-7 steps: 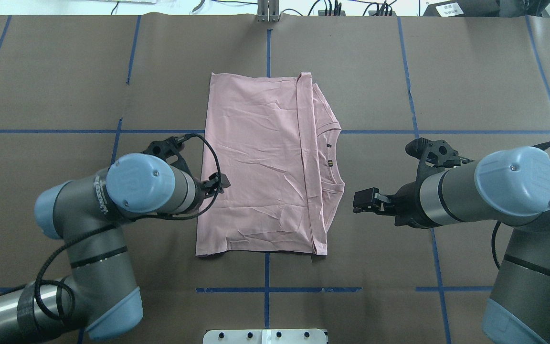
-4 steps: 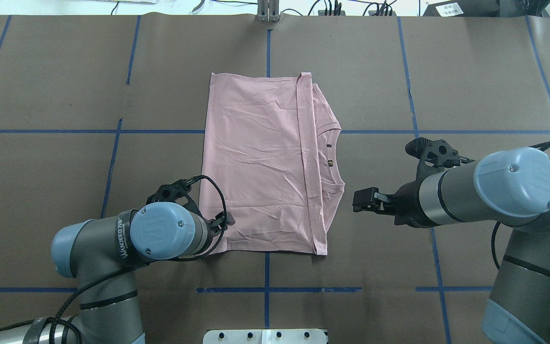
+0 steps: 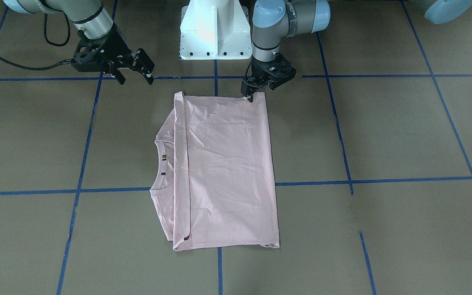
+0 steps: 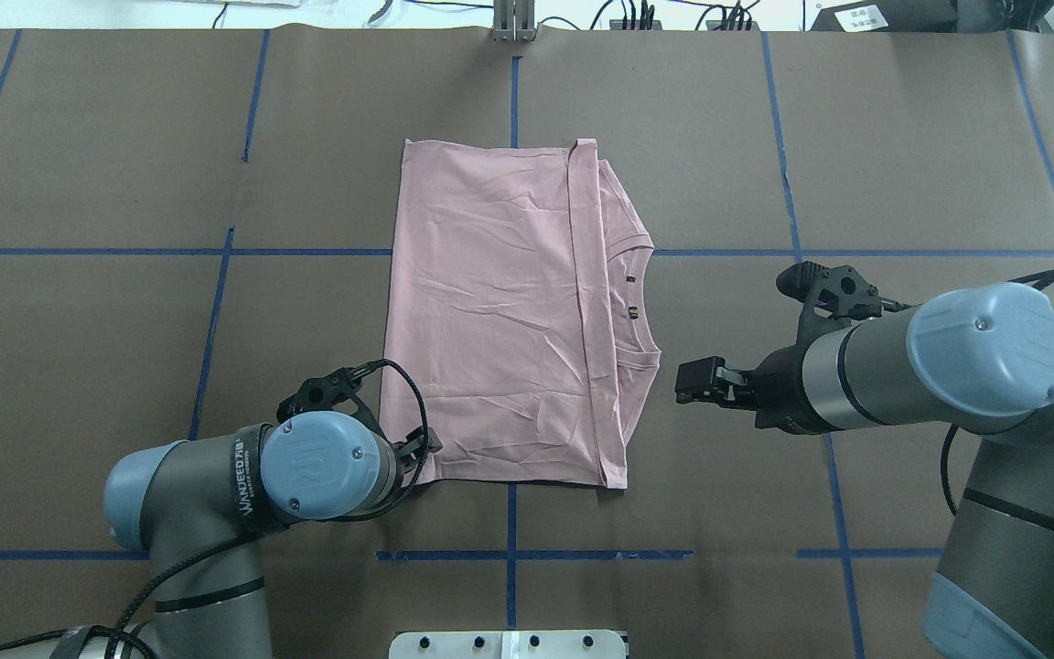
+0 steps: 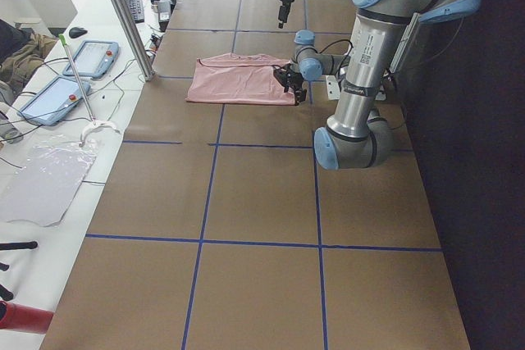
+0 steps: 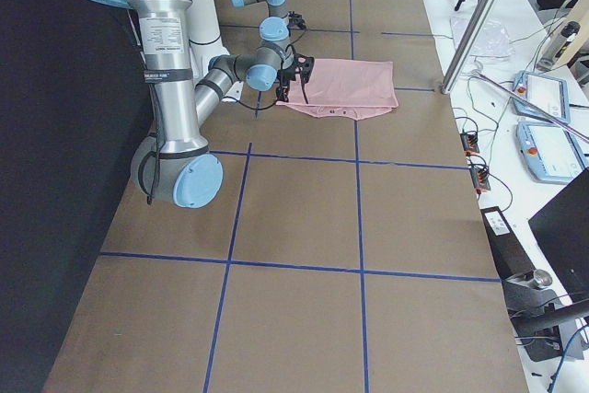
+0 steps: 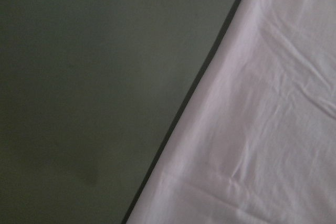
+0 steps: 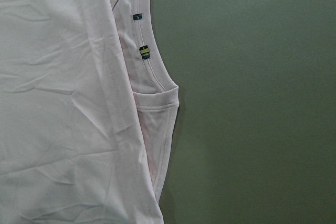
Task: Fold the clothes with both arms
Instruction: 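Move the right gripper to the other shirt corner nearest the robot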
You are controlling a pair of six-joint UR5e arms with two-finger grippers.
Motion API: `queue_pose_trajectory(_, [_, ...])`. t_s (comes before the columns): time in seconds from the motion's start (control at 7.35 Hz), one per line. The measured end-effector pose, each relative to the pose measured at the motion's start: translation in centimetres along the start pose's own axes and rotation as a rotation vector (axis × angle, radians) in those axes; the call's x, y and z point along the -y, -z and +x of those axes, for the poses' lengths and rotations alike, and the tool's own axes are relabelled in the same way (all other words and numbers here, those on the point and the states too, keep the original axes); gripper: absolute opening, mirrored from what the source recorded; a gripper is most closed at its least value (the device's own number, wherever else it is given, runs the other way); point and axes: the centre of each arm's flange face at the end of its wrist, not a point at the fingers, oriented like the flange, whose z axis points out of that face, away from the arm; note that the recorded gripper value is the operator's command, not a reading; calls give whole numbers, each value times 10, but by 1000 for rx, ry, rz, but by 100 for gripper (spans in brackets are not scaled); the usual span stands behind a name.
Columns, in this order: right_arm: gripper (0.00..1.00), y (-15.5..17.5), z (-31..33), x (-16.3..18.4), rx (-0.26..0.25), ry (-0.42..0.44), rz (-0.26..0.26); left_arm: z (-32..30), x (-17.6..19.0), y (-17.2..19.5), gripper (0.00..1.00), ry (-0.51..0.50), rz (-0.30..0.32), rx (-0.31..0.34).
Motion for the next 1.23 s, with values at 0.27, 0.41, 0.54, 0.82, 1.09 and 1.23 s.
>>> queue_pose_trajectory(0.27, [100,-1,1,1,-3,-1,2,-2,-2,-5,88,-2,1,9])
queue_pose_trajectory(0.41, [100,-1,1,1,-4,-1,4,-3,-4,-7,80,-4,2,13])
queue_pose_trajectory(0.54, [100,-1,1,2,-4,-1,5,-3,-5,-8,72,-5,3,14])
queue_pose_trajectory(0.82, [100,-1,2,3,-3,-1,6,-2,-5,-7,52,-6,3,12])
queue_pose_trajectory(1.09, [100,0,2,5,-3,-3,10,-2,-6,-4,36,-7,1,6])
queue_pose_trajectory(1.23, [100,1,2,6,-3,-4,12,-1,-6,-3,35,-7,0,4])
